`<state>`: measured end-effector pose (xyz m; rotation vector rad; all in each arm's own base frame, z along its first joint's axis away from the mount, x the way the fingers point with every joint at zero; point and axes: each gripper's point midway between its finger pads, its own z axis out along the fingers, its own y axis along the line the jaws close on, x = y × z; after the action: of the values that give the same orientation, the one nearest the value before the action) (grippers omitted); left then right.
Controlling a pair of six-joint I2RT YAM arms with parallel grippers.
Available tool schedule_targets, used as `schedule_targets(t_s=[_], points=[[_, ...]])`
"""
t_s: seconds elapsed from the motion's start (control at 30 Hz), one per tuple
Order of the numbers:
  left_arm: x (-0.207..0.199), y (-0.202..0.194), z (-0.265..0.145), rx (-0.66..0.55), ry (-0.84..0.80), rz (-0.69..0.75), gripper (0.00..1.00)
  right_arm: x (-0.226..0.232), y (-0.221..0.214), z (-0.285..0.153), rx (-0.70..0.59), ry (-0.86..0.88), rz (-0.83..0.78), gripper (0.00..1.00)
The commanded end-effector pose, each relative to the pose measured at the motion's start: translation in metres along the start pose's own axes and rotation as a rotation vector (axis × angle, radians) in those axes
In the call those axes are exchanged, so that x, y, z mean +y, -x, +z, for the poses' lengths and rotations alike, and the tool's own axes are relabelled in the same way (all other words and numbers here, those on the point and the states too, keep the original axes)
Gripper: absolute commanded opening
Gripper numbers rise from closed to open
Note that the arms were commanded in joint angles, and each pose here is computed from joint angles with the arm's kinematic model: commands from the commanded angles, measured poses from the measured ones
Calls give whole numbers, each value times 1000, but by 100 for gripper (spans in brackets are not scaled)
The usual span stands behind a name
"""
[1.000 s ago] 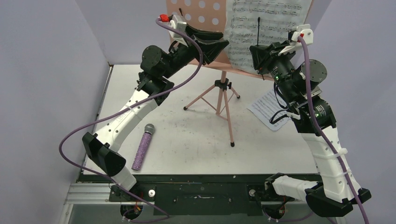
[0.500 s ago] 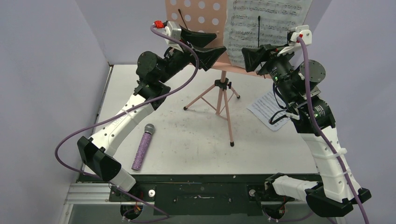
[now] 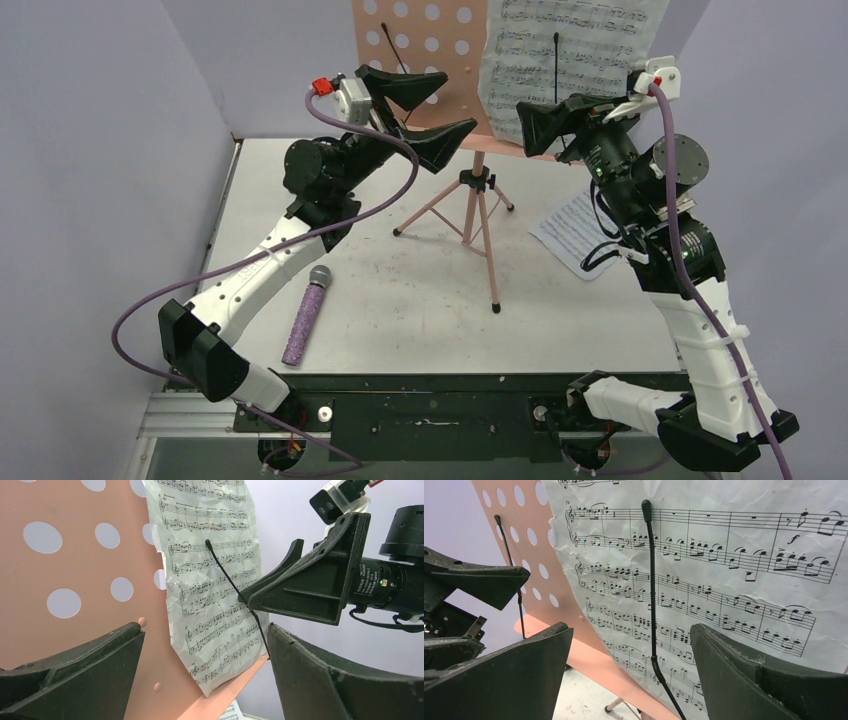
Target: Set up the instrument practice props
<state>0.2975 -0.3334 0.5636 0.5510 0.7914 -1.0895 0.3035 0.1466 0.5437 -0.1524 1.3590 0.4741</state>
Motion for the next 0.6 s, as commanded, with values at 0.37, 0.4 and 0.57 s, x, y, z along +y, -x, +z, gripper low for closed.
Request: schedule_targets(t_s=[0.37,0.4,0.57], points=[[-17,54,-22,-115,-5,197,97,15,46,-12,-130,78,-25,90],[-17,54,-25,-109,0,207,97,16,50,-12,-137,83,-36,90],[-15,54,-45,-65,63,244,97,29,65,-11,-168,149,-71,90]])
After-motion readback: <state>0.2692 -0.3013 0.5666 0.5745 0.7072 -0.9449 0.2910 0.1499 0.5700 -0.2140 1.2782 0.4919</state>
